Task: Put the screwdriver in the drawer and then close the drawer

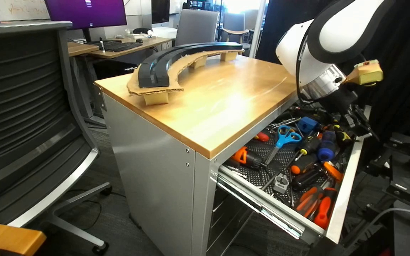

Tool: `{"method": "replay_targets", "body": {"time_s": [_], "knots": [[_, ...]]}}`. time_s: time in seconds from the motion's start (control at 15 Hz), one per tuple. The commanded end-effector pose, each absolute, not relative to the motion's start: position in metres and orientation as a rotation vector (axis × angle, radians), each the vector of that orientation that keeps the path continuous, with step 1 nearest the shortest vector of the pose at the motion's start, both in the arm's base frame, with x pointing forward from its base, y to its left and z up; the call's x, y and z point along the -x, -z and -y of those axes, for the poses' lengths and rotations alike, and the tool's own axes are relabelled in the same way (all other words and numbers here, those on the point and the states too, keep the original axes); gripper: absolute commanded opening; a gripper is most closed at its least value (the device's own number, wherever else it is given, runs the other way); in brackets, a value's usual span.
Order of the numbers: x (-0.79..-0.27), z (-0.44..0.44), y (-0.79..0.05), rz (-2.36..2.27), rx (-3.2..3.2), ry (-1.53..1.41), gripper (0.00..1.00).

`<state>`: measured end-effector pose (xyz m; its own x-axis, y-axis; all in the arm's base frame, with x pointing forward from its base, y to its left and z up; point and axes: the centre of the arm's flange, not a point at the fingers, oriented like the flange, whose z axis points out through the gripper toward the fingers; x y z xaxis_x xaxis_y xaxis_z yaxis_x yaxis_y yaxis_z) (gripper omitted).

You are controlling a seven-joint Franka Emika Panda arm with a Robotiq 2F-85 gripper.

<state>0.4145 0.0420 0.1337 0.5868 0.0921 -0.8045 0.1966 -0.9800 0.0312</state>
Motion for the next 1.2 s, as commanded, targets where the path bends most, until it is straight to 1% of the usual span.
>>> {"method": "replay_targets", "body": {"time_s": [0.0,0.07,0.2,0.8,1.13], "knots": [[-0.423,-0.039,-0.122,-0.156,-2.725,1.276,0.0],[-0.424,-0.039,-0.117,-0.142,-2.755,1.199,0.0],[-0.428,-0.041,-0.118,-0.123,-2.77,1.14,0.0],[-0.475,-0.056,-0.144,-0.108,-2.801,0.744,0.0],[-0.49,-0.066,-0.144,-0.083,-2.779,0.491,0.0]]}}
